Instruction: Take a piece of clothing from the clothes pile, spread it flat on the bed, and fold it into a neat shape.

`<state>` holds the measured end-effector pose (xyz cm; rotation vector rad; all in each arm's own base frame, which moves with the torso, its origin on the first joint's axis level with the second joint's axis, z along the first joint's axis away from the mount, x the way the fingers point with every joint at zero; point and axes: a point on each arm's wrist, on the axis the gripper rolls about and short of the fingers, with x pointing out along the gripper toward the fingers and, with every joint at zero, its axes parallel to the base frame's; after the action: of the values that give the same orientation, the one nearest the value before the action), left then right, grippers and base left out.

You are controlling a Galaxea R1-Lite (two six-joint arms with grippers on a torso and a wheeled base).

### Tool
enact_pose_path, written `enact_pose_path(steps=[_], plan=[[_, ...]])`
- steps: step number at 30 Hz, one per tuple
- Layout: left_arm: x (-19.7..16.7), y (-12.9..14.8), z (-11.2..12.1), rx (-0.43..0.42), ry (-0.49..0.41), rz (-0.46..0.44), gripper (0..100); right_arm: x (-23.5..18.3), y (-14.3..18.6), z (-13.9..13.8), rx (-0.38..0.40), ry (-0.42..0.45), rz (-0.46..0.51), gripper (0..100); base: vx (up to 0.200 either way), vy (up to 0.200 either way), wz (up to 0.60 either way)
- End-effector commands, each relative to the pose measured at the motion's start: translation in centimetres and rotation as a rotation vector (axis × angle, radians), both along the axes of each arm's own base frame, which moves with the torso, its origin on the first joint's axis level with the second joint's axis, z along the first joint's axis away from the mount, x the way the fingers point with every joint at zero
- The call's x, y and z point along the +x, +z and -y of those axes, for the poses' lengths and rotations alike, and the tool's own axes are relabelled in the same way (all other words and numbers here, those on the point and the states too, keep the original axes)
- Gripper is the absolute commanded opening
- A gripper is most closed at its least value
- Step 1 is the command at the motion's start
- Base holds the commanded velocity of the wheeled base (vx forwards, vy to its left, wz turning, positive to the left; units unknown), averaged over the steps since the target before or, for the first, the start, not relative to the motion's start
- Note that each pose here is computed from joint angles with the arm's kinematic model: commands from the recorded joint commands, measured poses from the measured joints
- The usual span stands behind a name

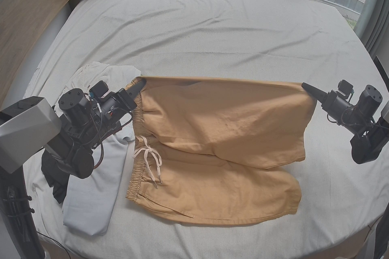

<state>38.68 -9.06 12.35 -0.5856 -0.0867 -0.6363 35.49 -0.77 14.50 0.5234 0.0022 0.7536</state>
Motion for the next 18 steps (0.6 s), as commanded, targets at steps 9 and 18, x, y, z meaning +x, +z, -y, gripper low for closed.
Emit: enact_pose_path(steps=[9, 18], plan=[[1.6, -1.3, 0.4, -0.008, -0.003, -0.009, 0, 2.6, -1.3, 0.1, 0.012, 0.006, -0.007, 0, 0.0, 0.0, 0.0], [2.3, -1.6, 0.5, -0.05, -0.022, -0.024, 100, 3.2, -1.7, 0.2, 0.012, 0.004, -0.007, 0, 0.0, 0.0, 0.0]])
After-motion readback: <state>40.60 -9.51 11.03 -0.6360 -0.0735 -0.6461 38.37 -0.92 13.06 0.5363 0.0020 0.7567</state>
